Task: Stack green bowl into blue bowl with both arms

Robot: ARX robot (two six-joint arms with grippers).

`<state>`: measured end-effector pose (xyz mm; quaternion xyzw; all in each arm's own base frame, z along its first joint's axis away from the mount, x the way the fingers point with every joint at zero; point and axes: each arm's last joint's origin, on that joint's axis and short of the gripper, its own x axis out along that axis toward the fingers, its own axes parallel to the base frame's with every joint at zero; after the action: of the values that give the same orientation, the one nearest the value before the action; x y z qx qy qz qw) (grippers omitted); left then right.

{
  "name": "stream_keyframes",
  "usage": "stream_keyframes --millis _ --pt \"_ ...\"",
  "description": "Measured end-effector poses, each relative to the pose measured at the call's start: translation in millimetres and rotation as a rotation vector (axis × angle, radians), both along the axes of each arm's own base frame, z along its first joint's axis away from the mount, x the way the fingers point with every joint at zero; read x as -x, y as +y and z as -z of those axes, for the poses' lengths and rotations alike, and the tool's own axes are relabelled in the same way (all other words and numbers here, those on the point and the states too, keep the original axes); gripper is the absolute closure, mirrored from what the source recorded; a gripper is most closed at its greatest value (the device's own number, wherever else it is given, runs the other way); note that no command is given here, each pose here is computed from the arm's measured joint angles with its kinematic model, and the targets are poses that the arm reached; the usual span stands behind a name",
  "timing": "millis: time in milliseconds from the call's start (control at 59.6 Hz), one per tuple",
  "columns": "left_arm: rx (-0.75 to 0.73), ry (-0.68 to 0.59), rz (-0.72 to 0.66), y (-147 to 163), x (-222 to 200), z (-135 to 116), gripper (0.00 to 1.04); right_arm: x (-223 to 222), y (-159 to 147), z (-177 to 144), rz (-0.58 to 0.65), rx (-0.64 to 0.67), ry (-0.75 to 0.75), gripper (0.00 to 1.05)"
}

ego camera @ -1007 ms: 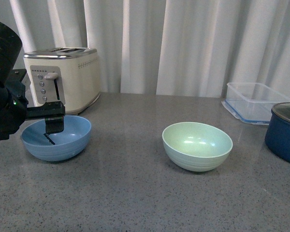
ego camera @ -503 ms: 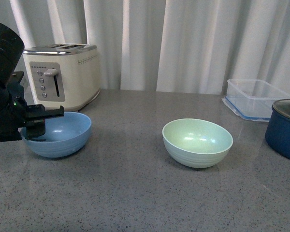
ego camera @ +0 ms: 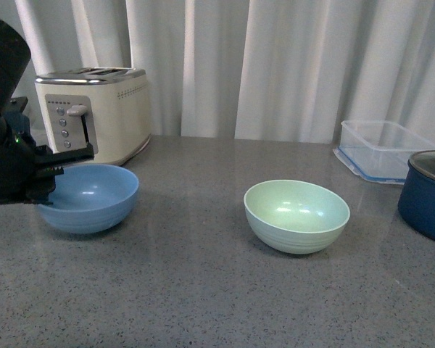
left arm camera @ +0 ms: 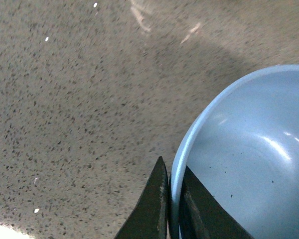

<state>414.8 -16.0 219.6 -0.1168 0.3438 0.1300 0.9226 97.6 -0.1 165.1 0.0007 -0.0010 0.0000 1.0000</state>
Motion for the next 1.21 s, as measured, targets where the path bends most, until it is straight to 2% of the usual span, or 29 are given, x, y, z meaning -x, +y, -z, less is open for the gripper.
stream_keyframes --millis 168,302,470,839,1208 --pt "0.023 -0.069 0.048 -21.9 0.9 -27.3 1.01 0.0 0.0 0.0 0.000 0.000 0.000 0.10" --pt "0.030 -0.080 0.082 -40.6 2.2 -33.0 1.01 0.0 0.0 0.0 0.000 0.000 0.000 0.10" --pt "0.034 -0.050 0.108 -59.9 2.2 -22.7 1.01 0.0 0.0 0.0 0.000 0.000 0.000 0.10" --pt "0.046 0.004 0.128 -79.2 -2.7 3.0 1.01 0.0 0.0 0.0 0.000 0.000 0.000 0.10" --pt "0.051 0.020 0.159 -94.8 -5.7 12.0 1.01 0.0 0.0 0.0 0.000 0.000 0.000 0.10"
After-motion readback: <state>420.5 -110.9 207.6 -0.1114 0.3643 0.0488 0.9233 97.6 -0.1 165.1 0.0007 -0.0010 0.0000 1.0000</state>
